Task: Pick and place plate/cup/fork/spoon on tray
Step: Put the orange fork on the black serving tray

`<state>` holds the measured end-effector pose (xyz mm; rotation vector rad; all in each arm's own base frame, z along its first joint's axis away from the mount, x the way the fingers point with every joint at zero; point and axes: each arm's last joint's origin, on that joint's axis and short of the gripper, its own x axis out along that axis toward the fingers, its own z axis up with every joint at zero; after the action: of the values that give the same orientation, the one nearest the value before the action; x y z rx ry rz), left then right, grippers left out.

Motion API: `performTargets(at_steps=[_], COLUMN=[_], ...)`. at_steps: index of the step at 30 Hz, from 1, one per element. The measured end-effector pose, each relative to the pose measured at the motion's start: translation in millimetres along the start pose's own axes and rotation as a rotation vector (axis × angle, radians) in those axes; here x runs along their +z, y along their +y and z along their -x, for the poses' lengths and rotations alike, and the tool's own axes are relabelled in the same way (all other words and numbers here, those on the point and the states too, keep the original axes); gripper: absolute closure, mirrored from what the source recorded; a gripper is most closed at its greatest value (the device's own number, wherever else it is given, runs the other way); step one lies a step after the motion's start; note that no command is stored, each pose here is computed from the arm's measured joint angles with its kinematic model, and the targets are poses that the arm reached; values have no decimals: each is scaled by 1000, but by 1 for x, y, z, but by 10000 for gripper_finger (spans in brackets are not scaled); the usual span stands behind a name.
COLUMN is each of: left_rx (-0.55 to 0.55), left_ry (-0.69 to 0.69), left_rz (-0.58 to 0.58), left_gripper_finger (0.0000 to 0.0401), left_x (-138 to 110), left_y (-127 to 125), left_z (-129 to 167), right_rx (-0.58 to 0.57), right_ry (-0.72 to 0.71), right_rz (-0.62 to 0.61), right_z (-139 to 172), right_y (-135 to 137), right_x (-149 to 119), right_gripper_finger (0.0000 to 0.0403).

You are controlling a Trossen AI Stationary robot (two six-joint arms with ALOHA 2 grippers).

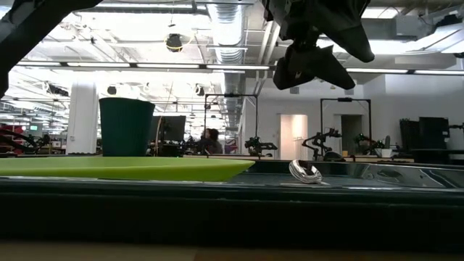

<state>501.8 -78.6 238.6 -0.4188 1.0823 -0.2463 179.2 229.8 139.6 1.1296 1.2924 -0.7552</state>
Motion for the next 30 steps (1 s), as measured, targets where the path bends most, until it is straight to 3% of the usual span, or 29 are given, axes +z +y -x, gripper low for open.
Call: performTargets(at_steps=[7, 16, 23, 30], left_rx=[1, 7, 8, 45], left_ry=[3, -1, -2, -30], left_rz=[8, 8, 8, 68], left_gripper_finger=[248, 248, 248, 248], left_x=[0, 0, 0, 1], left_y=[0, 0, 0, 1], left_z=[0, -1, -1, -1], right_rx=[-81, -105, -105, -134], right_ry=[-17, -25, -47, -105], right_rz=[-25, -26, -26, -45], right_z=[-6, -2, 4, 38], right_y=[7, 8, 4, -12], right_x=[-6, -7, -6, -2], right_gripper_finger=[211, 364, 366, 366])
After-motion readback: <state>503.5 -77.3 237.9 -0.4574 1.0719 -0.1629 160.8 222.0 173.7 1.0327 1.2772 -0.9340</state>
